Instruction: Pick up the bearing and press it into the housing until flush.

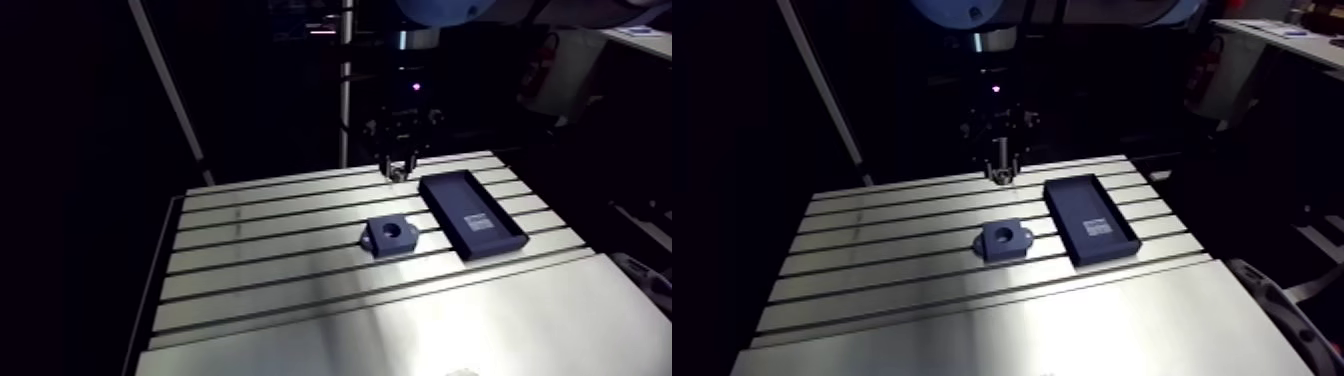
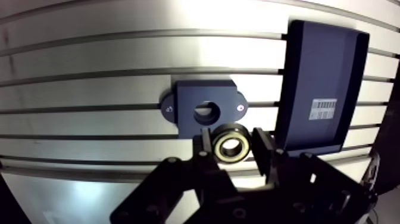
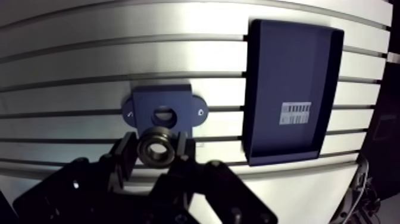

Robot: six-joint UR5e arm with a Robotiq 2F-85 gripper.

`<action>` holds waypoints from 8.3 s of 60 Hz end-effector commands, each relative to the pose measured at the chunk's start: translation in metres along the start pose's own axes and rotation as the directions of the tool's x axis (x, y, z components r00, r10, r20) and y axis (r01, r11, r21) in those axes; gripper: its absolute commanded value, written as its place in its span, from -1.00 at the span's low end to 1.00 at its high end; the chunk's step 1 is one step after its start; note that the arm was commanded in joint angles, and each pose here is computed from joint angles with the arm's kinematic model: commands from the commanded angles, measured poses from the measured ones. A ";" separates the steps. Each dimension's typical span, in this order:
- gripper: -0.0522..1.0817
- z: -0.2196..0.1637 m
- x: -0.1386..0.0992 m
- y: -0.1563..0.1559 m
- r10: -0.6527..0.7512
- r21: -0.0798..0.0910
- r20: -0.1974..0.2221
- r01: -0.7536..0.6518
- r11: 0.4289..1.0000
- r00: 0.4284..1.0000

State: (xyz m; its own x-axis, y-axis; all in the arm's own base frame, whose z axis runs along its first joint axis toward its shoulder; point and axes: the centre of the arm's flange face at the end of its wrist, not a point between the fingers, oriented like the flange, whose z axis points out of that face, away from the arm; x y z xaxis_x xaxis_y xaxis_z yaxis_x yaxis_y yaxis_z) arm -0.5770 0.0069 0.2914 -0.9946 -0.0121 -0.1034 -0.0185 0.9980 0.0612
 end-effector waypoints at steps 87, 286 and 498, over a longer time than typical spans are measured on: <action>0.21 0.084 -0.018 -0.003 -0.129 0.034 -0.046 0.130 0.991 0.991; 0.21 0.108 -0.025 -0.004 -0.120 0.038 -0.038 0.122 0.992 0.992; 0.21 0.113 -0.023 -0.004 -0.119 0.044 -0.028 0.121 0.992 0.992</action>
State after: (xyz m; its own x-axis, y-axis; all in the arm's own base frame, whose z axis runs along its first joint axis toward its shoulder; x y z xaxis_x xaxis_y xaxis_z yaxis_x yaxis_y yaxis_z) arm -0.5426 0.0105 0.1818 -0.9881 -0.1320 -0.0795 -0.1328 0.9911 0.0048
